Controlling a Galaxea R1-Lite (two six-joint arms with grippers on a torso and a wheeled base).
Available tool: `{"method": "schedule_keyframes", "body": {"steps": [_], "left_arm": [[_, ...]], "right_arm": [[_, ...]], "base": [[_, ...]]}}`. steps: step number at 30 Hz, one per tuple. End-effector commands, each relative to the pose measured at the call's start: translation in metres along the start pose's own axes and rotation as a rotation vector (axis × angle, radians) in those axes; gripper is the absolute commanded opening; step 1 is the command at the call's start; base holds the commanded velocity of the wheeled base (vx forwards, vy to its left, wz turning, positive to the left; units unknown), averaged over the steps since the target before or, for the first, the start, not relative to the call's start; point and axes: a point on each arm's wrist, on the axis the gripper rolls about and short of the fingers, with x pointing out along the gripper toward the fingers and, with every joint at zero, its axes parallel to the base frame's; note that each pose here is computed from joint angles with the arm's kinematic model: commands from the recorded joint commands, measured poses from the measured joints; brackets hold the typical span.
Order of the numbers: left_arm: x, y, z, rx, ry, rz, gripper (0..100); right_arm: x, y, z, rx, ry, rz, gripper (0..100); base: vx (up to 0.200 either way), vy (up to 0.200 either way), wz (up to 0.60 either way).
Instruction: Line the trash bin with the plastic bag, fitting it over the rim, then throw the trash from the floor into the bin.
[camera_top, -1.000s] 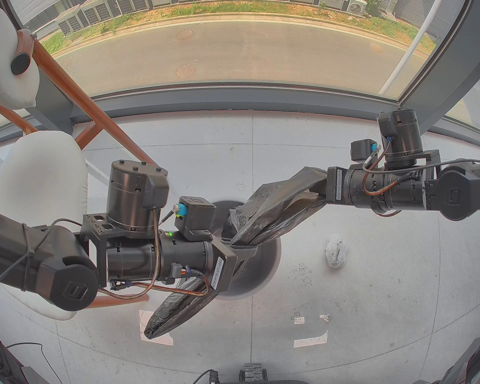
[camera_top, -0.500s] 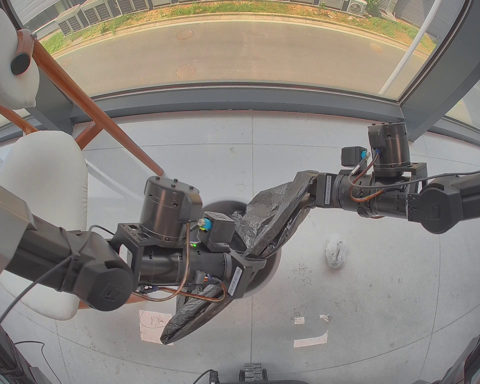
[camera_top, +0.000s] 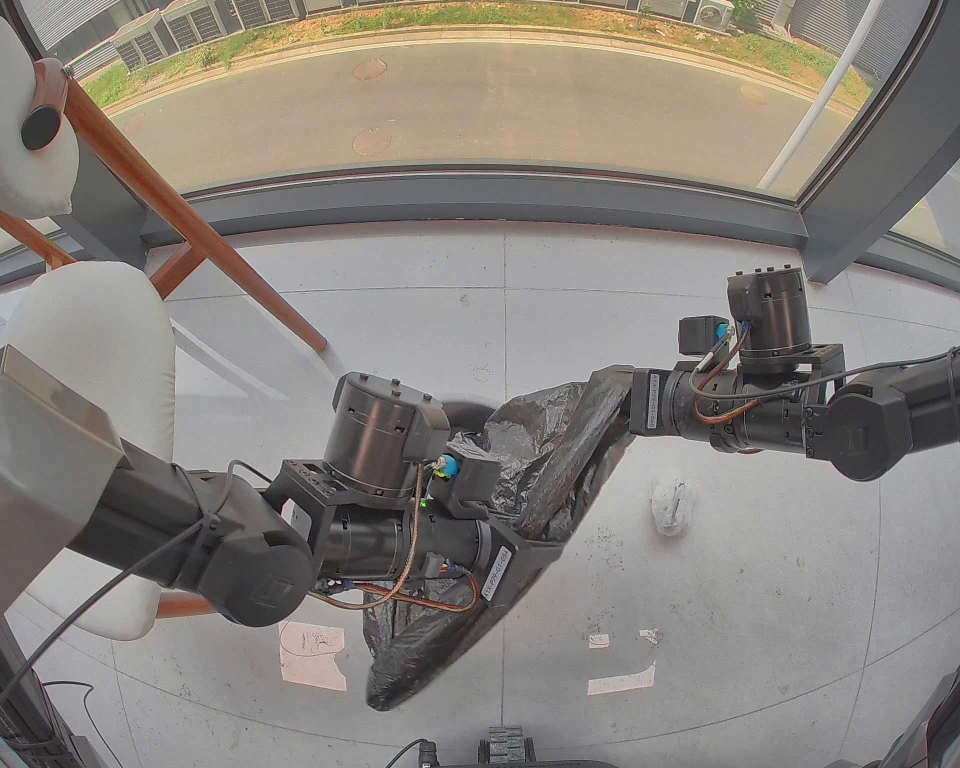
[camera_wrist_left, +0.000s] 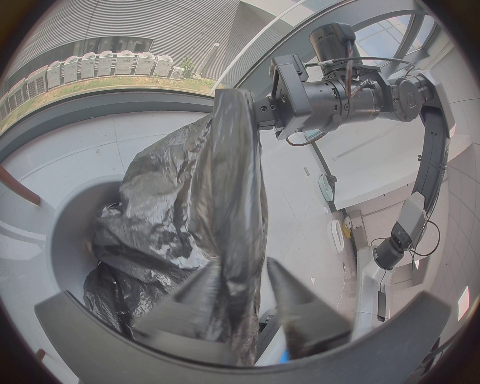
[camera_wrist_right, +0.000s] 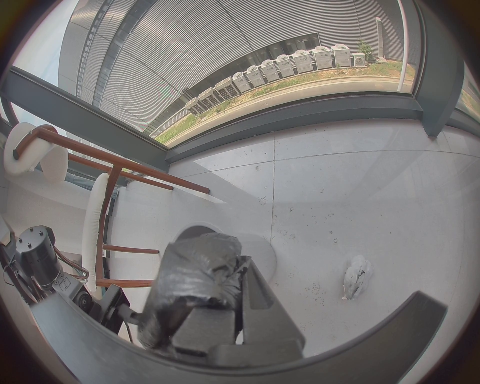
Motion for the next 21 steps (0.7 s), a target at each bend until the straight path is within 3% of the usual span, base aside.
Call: {"method": "schedule_keyframes", "body": {"steps": [1,16,21], "left_arm": [[0.003,0.001,-0.003,-0.004,0.012,0.000,100],[0.030,-0.013,-0.007,0.021,0.048,0.015,100],[0.043,-0.009,-0.008,0.018,0.065,0.063,100]], "right_arm": [[0.000,0.001,0.000,0.000,0.001,0.002,0],[-0.001,0.001,-0.002,0.000,0.000,-0.006,0],[-0.003,0.002,0.002,-0.003,-0.016,-0.007,0]], "base": [[0.000,0.000,0.00],[0.000,0.000,0.00],[0.000,0.000,0.00]]}}
